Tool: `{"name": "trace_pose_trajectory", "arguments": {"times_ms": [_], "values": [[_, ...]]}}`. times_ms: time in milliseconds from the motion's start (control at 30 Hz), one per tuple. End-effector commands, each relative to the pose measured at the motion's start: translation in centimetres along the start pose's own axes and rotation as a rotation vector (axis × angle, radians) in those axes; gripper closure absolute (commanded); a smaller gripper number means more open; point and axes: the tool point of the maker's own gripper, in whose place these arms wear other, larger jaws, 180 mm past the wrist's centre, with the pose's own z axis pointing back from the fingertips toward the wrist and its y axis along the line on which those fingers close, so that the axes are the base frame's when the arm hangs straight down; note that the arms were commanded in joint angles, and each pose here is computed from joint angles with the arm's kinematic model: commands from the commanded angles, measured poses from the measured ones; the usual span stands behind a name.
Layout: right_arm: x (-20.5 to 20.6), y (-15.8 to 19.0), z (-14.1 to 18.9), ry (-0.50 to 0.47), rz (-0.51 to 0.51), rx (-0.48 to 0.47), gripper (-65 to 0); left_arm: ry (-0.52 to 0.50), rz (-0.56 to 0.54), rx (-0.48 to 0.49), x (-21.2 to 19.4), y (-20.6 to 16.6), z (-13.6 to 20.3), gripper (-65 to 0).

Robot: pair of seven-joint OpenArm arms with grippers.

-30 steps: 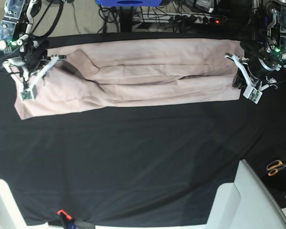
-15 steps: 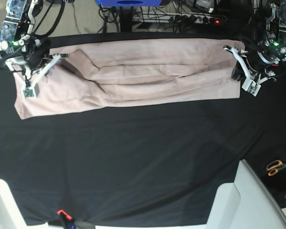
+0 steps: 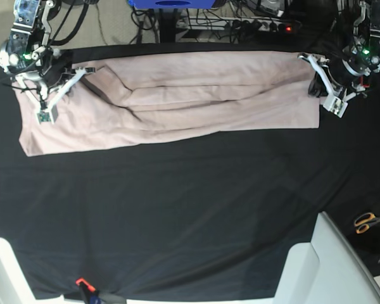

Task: Fold the T-shirt properly
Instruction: 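Hold the shirt edge with both grippers and smooth it flat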

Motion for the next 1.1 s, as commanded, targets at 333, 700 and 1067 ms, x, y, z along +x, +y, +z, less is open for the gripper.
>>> {"name": "trace_pose_trajectory", "arguments": {"times_ms": [333, 700, 1067], "values": [[0.7, -0.6, 1.8, -0.049, 0.018, -0.029, 0.0, -0.01, -0.033, 0.025, 0.5, 1.5, 0.8, 0.0], [3.1, -3.0, 2.3, -0.084, -0.013, -0.084, 0.0, -0.047, -0.038, 0.041, 2.3, 2.2, 0.5, 0.0], [4.1, -5.4, 2.9, -0.103, -0.009, -0.135, 0.0, -0.069, -0.039, 0.053, 3.4, 2.8, 0.3, 0.0]]}}
